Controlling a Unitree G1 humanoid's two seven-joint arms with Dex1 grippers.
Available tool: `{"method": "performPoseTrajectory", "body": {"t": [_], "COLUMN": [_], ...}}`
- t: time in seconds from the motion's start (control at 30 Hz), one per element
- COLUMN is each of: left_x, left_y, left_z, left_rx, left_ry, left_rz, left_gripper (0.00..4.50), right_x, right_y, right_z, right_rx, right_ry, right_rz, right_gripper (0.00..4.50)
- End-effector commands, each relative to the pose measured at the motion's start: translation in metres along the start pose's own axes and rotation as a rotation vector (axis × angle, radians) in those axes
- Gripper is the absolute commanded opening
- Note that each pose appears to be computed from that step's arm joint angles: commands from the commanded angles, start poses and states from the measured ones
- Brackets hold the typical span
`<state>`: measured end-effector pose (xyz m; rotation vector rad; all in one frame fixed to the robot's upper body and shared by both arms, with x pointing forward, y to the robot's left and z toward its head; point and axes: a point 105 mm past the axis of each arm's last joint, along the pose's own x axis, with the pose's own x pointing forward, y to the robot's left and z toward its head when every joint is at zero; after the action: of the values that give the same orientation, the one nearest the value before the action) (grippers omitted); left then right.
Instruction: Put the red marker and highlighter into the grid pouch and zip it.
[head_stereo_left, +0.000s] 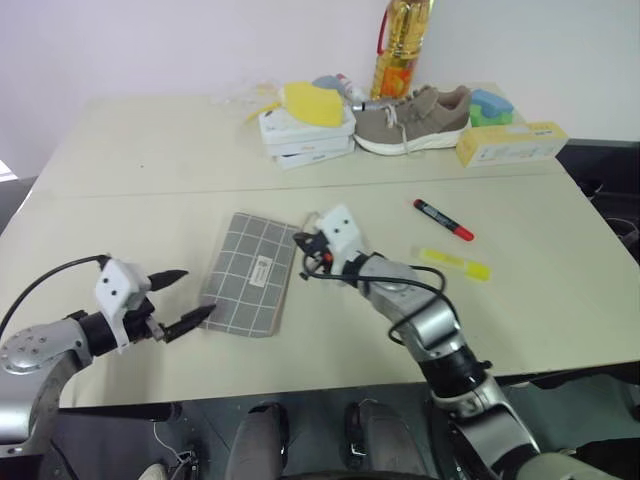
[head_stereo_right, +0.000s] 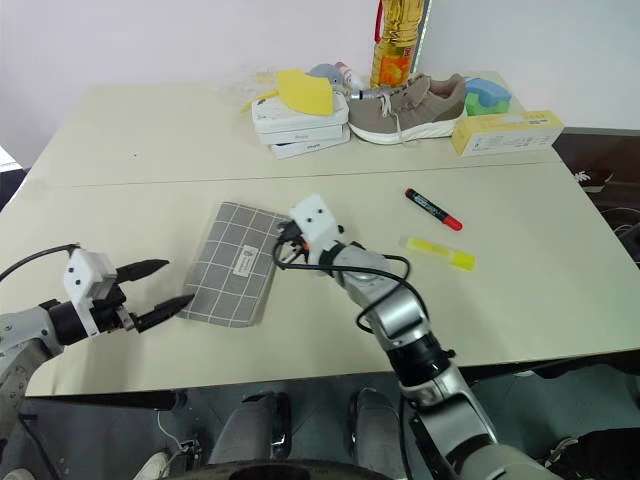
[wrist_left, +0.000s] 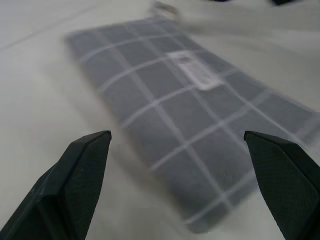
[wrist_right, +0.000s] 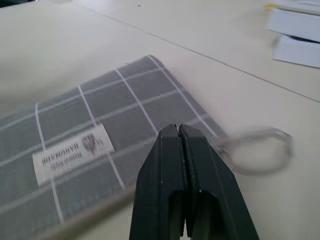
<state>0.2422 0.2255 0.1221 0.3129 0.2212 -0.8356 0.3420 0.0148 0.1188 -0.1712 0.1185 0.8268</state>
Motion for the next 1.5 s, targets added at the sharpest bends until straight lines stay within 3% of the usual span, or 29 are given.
{"method": "performPoseTrajectory", "body": {"t": [0.03,0.27,0.47,0.87,1.1,1.43,1.5], "left_x": [0.011,0.018,0.005,0.025,0.042,0.046,0.045], "left_y": [-0.022,-0.034,-0.066,-0.059,-0.071,-0.059,-0.057], "left_z": [0.019,0.015,-0.009,-0.021,-0.038,-0.047,-0.047], "left_rx": [0.109,0.384,0.389,0.582,0.644,0.684,0.681], "left_ry": [0.006,-0.001,0.020,0.076,0.147,0.245,0.249], "left_rz": [-0.103,-0.040,-0.113,-0.042,-0.023,0.111,0.131], "left_gripper": [4.50,4.50,4.50,4.50,4.50,4.50,3.98], "right_x": [0.013,0.012,0.011,0.015,0.016,0.016,0.016], "right_y": [-0.003,-0.003,0.000,0.010,0.012,0.013,0.013], "right_z": [-0.016,-0.030,-0.031,-0.032,-0.029,-0.027,-0.028], "right_rx": [0.017,0.177,0.198,0.180,0.179,0.176,0.176], "right_ry": [0.116,0.167,0.173,0.170,0.156,0.145,0.147], "right_rz": [-0.046,-0.066,-0.053,-0.015,-0.013,-0.009,-0.009], "right_gripper": [0.05,0.05,0.05,0.05,0.05,0.05,0.00]}}
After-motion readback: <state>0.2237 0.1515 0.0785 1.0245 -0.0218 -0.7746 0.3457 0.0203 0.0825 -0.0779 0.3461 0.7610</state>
